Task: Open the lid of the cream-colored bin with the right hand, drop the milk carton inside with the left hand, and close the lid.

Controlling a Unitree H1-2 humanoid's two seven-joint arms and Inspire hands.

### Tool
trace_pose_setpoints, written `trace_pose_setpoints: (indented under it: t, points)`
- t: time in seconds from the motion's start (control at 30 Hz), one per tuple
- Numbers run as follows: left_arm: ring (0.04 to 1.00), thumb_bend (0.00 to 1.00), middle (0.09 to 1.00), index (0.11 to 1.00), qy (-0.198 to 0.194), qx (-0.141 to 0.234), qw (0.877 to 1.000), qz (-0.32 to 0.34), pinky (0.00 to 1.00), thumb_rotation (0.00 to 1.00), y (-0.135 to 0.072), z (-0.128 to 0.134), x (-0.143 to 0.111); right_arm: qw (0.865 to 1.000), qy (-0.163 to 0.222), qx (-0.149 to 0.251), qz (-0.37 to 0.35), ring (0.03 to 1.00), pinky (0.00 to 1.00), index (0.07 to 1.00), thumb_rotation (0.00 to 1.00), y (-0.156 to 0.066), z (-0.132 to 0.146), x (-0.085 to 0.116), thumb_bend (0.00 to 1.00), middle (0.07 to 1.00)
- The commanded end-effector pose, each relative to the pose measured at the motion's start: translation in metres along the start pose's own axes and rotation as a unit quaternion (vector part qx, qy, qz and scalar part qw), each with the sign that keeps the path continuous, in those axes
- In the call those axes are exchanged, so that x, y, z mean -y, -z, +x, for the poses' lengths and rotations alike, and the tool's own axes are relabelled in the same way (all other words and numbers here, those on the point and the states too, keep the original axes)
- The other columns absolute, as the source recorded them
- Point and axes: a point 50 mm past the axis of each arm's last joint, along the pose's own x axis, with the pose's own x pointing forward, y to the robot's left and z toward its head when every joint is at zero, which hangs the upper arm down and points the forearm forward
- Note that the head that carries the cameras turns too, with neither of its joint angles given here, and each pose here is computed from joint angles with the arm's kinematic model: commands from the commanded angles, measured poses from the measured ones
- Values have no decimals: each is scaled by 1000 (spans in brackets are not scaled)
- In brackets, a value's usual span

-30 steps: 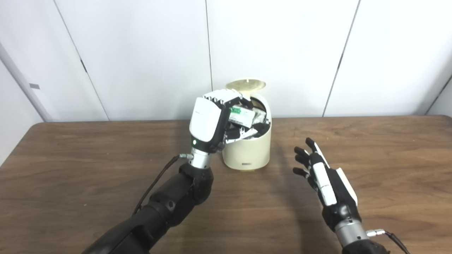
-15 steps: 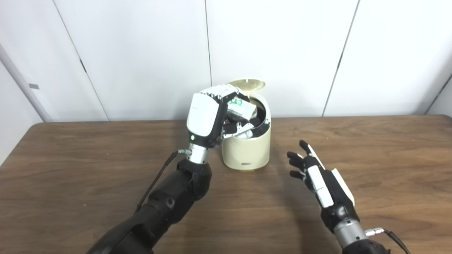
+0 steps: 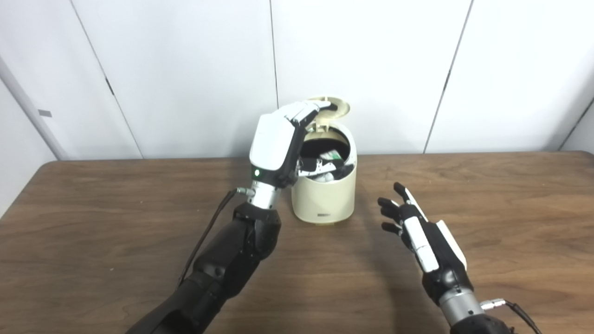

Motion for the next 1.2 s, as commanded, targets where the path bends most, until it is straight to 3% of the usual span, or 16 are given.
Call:
trace_pose_setpoints:
  t: [0.0,0.2,0.4,0.5,0.53,0.57,0.63,0.7,0.8,0.9,1.17]
  points:
    - [780,1000,814,805,-11,18,1000,4,672,178,-6,23,-13,999,4,36,0,872,808,974,1000,-17,2,0,614,869]
    - [777,1000,822,817,-5,11,1000,2,661,186,-6,19,-13,999,3,40,-2,872,798,978,1000,-16,3,1,614,870]
    - [711,977,753,740,-44,21,999,-4,603,166,-8,14,-15,999,4,37,4,873,805,976,1000,-16,2,2,623,867]
    - [604,839,647,643,-75,32,996,-19,523,125,-10,12,-19,999,4,39,4,878,815,979,1000,-16,2,3,622,872]
    - [540,685,597,570,-86,34,995,-28,465,93,-10,11,-21,999,5,40,2,879,810,979,1000,-16,2,4,623,874]
    - [491,605,558,532,-93,35,994,-35,417,76,-10,10,-22,999,5,40,1,879,805,979,1000,-16,2,4,624,875]
    - [410,537,463,511,-111,37,991,-69,343,27,-11,7,-27,999,6,39,2,880,797,980,1000,-15,2,5,625,877]
    - [374,522,425,510,-123,35,988,-91,316,7,-13,4,-33,999,7,38,0,881,800,980,1000,-14,3,7,626,879]
    - [356,517,414,512,-137,31,984,-108,312,0,-15,0,-42,999,8,38,-1,876,787,978,1000,-13,2,8,636,877]
    - [380,502,466,519,-154,28,980,-119,333,0,-17,-3,-52,999,10,40,-8,876,781,973,1000,-13,1,10,628,873]
    - [435,506,492,486,-179,-25,970,-163,386,0,-20,-16,-76,998,24,54,-4,884,789,969,1000,-18,4,17,597,889]
